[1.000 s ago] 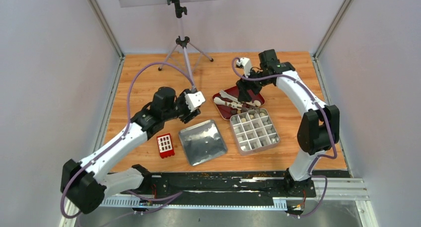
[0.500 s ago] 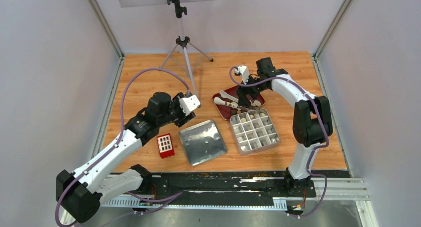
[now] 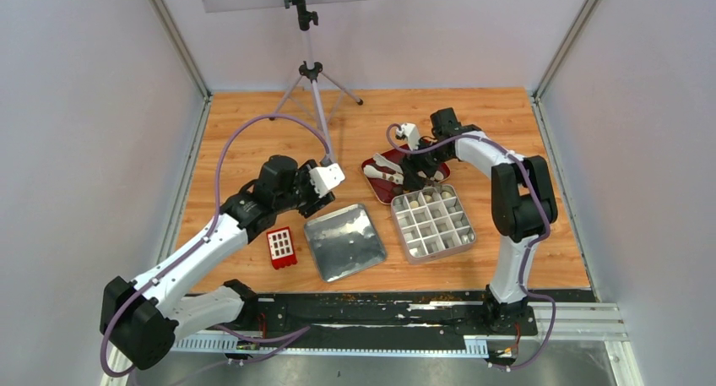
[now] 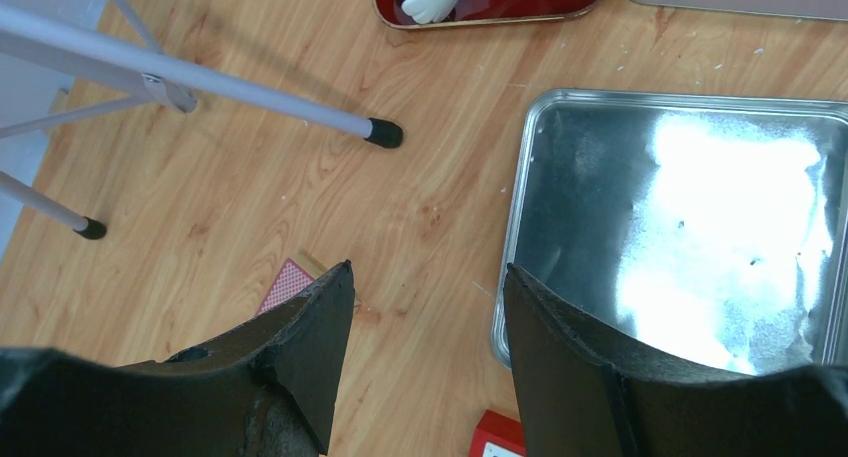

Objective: Pack the chocolate
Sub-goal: Pick up the clamp from the plate.

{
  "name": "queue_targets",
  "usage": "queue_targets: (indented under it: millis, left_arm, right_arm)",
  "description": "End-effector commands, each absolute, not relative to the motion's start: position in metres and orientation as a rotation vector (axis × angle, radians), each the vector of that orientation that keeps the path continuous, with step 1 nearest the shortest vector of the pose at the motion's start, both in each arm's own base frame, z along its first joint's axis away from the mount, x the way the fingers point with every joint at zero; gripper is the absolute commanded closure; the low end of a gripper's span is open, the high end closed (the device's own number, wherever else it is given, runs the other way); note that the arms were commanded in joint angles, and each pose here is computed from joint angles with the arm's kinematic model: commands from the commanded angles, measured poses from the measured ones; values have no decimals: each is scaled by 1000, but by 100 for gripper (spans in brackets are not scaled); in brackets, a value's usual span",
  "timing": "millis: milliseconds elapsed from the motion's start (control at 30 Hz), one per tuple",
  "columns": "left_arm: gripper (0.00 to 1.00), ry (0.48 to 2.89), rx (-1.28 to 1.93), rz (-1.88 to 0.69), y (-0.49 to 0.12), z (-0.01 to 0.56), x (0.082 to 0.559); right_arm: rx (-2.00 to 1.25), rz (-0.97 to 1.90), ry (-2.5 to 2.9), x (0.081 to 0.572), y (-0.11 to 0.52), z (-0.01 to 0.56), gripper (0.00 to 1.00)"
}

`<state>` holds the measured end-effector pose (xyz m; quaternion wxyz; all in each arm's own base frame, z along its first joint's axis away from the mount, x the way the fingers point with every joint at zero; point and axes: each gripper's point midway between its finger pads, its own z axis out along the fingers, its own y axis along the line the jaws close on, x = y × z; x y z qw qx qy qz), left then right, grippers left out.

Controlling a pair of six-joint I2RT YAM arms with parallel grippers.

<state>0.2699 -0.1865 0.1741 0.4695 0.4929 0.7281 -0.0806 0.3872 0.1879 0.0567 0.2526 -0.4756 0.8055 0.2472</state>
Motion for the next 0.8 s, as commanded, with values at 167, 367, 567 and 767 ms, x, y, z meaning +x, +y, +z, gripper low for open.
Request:
queue_targets:
  millis: [167, 367, 567, 767]
  left_arm:
    - [35, 1746, 1201, -188, -191, 191, 280]
    - [35, 1735, 1200, -178, -193, 194, 284]
    - [35, 1712, 1193, -146, -191, 195, 289]
    - [35, 1689, 1186, -159, -185, 207, 276]
  right_arm:
    - [-1311, 730, 2158, 387, 198, 47, 25]
    - [-1313, 715, 2148, 390, 197, 58, 50]
    - [-1259, 681, 2142, 393, 196, 92, 62]
    - [-1221, 608, 2202, 380, 180, 144, 67]
